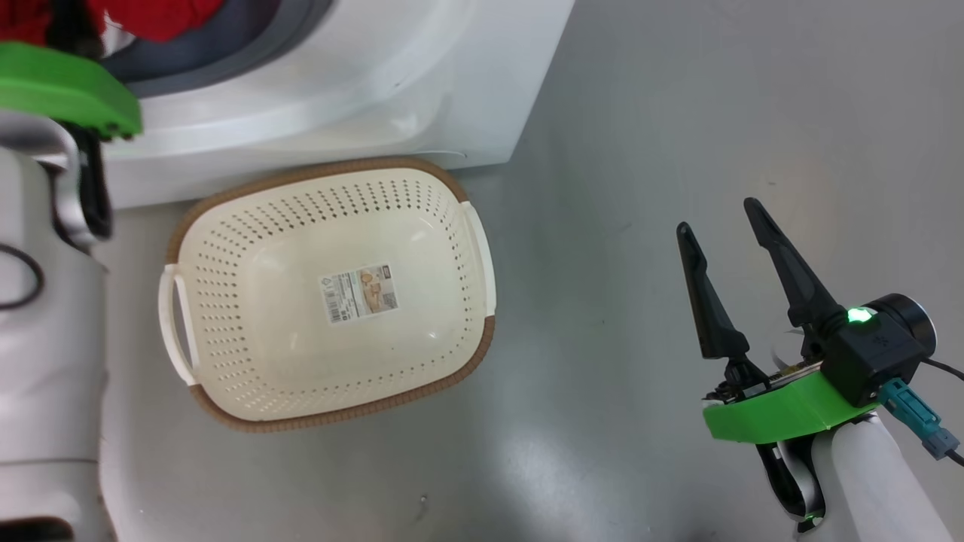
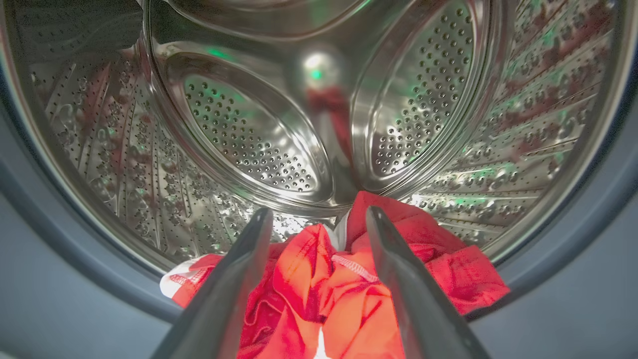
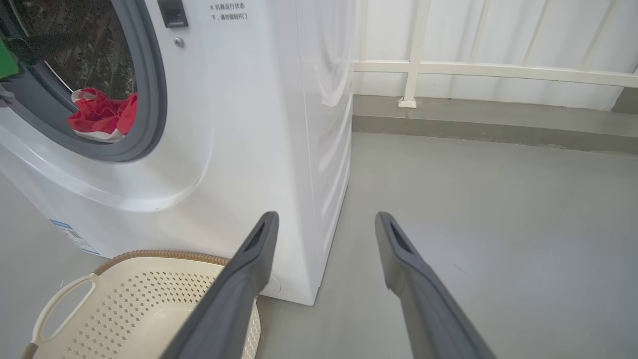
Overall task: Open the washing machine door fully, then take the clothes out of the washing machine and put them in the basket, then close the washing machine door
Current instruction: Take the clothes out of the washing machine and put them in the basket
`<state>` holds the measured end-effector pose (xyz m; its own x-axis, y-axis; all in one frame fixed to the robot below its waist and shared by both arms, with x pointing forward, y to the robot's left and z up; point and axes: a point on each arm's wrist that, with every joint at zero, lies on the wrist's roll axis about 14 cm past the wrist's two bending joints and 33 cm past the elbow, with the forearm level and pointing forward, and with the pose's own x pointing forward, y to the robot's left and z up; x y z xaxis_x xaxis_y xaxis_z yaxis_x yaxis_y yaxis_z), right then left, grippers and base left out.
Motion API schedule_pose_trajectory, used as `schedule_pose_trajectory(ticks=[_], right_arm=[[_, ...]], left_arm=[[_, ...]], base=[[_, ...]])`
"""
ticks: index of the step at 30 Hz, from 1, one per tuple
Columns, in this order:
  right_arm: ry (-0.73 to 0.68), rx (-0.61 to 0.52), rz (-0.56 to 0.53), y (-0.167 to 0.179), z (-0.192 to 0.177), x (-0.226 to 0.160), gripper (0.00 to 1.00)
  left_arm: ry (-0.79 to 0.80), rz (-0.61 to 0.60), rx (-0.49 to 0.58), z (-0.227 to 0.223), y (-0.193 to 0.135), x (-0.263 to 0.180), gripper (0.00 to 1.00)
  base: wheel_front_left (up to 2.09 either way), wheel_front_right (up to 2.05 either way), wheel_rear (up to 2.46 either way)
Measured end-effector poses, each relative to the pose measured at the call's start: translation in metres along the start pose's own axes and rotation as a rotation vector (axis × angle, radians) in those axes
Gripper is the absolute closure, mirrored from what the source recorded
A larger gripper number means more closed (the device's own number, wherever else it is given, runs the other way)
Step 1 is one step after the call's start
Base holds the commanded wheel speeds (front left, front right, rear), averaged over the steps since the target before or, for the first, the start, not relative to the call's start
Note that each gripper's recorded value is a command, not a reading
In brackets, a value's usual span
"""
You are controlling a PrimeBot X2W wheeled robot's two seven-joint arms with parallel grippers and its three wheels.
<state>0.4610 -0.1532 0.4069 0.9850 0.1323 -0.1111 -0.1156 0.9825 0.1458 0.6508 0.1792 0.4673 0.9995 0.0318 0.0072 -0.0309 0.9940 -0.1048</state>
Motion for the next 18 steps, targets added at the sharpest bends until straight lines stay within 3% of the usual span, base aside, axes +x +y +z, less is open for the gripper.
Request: schedule_pose_trajectory(ticks=[18], right_arm=[[0.024, -0.017, -0.025, -0.011, -0.006, -0.004, 0.0]], left_arm=[[0.34, 0.113, 0.284, -0.071, 0.035, 0.014, 0.0]], base=[[0.0, 0.0, 0.0]])
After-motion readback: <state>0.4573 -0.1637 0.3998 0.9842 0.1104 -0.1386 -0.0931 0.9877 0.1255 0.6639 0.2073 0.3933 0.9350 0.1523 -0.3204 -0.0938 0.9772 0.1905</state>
